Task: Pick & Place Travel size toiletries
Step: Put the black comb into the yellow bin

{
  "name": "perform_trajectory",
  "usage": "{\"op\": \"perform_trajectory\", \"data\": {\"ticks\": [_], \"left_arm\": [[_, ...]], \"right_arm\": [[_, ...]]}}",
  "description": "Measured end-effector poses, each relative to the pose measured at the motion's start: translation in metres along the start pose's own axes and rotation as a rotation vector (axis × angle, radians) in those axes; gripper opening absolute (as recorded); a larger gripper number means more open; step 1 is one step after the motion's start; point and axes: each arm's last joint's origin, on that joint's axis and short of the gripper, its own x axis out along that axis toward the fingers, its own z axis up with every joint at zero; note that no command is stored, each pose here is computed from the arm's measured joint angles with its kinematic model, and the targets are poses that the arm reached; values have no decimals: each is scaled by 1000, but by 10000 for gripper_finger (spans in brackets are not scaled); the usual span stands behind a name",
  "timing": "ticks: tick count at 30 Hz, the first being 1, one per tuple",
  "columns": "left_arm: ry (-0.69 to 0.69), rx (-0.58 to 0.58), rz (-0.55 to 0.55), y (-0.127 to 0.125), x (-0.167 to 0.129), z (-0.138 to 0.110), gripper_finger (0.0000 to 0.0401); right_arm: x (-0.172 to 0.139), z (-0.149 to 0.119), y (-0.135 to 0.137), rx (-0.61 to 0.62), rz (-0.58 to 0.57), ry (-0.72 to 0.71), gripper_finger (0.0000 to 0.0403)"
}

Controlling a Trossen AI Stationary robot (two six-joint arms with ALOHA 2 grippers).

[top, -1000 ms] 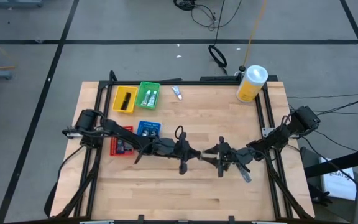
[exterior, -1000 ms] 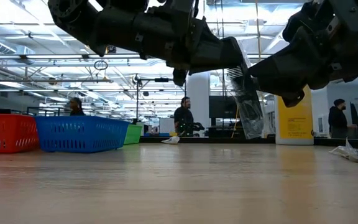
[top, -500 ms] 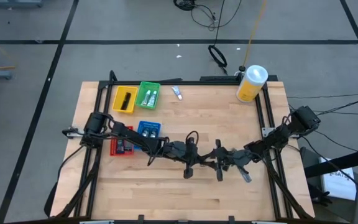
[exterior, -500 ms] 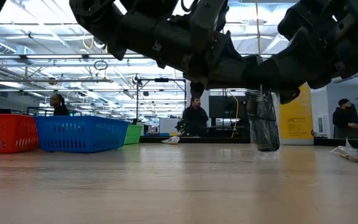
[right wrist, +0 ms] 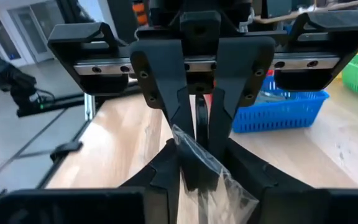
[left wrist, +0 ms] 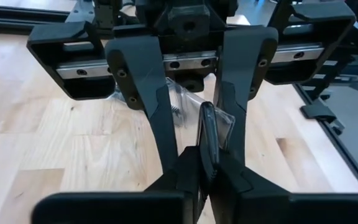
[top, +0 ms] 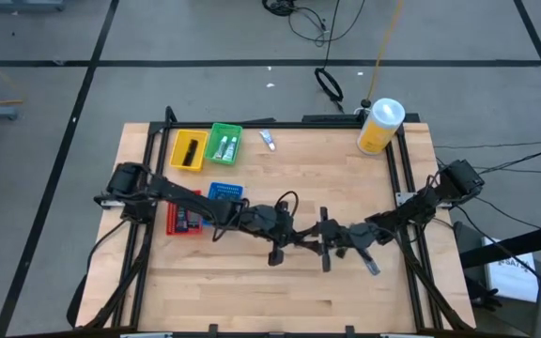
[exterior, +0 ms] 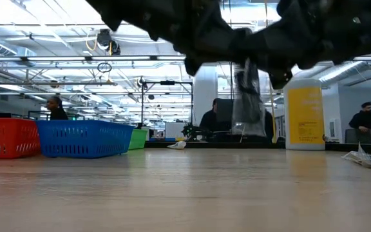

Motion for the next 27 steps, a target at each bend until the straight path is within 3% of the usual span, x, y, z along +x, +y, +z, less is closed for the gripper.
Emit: {"op": "perform_trajectory", "data": {"ticks": [4, 8, 13, 16, 19, 24, 27], "left_arm": [[3, 5, -7, -5, -7, 4, 11], [-5, 3, -8, -7, -1, 0, 50], [4, -12, -10, -3, 9, -7, 55], [0, -18, -35, 2, 14, -10, 58], [-1, -28, -44, 6, 16, -11, 85], [-2, -24, -73, 6, 15, -11, 87], [7, -23, -85, 5, 14, -12, 109]], "right_arm": [[0, 0, 0, 0, -2, 1, 81], [-1, 0, 1, 4, 9, -3, 81], [-1, -3, 0, 21, 9, 18, 87], [-1, -3, 0, 36, 8, 26, 107], [-1, -3, 0, 43, 4, 25, 132], [-1, -4, 1, 46, 20, 34, 163], [-4, -13, -2, 15, 14, 102, 172]]}}
